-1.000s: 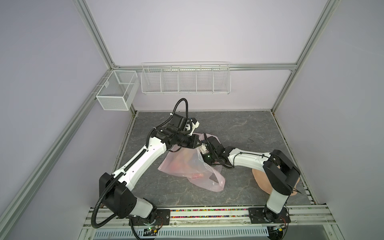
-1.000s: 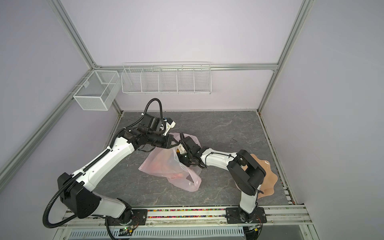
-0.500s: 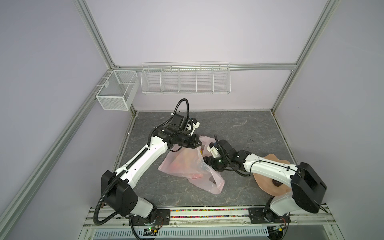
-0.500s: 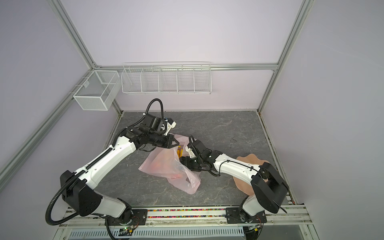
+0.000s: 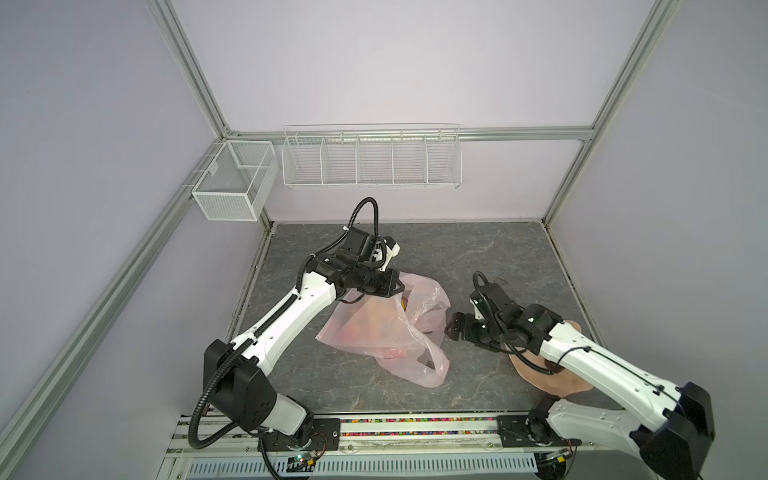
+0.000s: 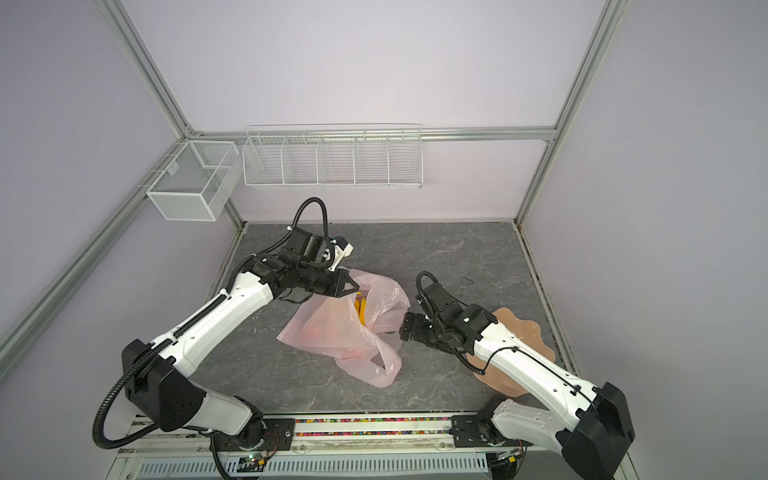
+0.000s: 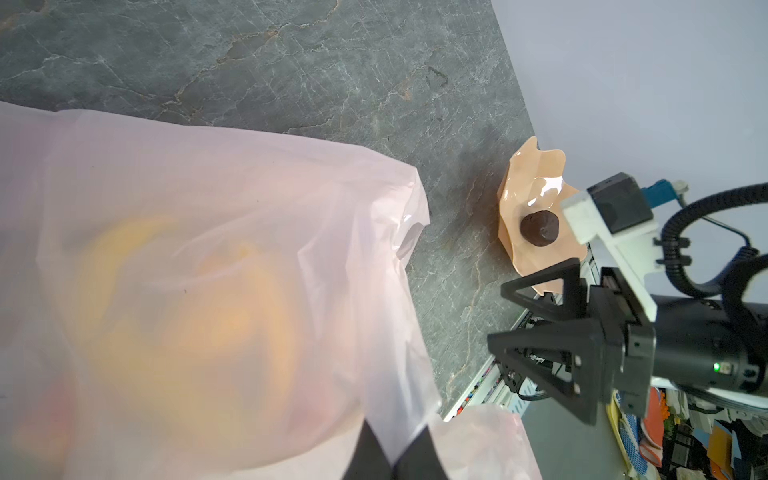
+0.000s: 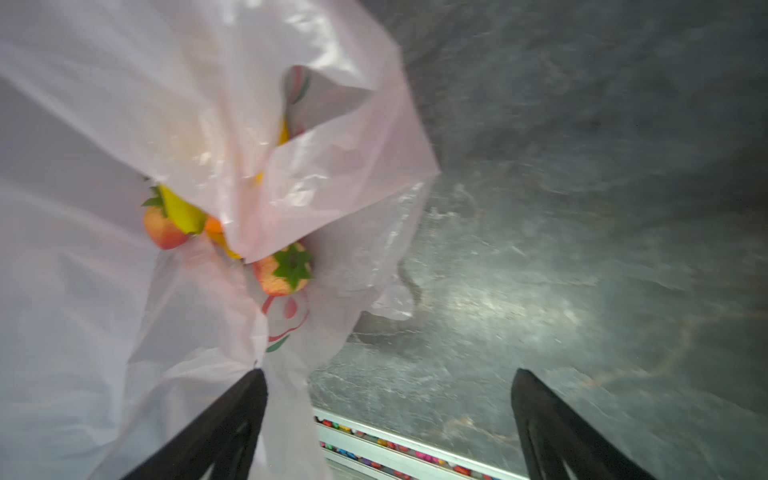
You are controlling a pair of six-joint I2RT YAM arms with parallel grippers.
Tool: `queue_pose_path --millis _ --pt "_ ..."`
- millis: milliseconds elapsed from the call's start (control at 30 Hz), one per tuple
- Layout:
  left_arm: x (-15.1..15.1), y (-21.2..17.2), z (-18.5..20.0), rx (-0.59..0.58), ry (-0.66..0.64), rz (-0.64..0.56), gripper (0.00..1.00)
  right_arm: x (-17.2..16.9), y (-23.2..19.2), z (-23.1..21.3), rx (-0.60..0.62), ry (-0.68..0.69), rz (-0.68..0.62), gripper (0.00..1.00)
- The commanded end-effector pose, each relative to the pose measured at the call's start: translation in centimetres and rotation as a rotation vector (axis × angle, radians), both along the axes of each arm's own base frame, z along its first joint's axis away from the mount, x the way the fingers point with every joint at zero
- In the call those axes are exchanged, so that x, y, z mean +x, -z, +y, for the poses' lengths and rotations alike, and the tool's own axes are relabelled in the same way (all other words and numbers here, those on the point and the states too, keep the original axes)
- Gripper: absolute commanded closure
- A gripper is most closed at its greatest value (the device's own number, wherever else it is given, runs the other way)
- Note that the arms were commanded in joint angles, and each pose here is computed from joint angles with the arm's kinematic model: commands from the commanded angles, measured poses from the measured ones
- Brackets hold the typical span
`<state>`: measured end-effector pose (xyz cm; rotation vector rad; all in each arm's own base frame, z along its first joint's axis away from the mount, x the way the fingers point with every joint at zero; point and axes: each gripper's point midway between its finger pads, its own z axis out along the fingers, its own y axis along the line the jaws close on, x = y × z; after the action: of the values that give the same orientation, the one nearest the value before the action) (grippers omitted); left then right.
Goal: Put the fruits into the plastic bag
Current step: 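Withdraw the right gripper from the bag toward the peach bowl, then lower the right gripper onto the dark brown fruit and close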
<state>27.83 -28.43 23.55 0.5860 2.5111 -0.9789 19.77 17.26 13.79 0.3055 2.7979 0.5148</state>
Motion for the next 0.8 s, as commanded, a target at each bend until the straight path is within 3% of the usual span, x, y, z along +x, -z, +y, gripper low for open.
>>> queue_pose_path --millis 0,200,300,500,767 --pt "0.3 -0.5 -0.3 -0.015 0.022 -0.024 1.00 -2.9 2.0 -7.4 -0.239 0.205 0.141 0.06" --pt "0.1 -0.5 -0.2 -0.015 0.029 -0.022 1.00 -4.3 1.4 -14.8 -0.450 0.416 0.184 0.06" --pt "0.0 -0.5 -0.3 -0.021 0.032 -0.020 1.00 -4.9 2.1 -17.2 -0.493 0.511 0.210 0.06" --pt "-0.4 -0.6 -0.1 -0.022 0.034 -0.018 1.00 -5.2 3.2 -20.4 -0.486 0.659 0.258 0.06" --pt "-0.7 -0.7 0.1 -0.020 0.037 -0.019 1.00 -4.9 4.8 -22.7 -0.466 0.748 0.318 0.05"
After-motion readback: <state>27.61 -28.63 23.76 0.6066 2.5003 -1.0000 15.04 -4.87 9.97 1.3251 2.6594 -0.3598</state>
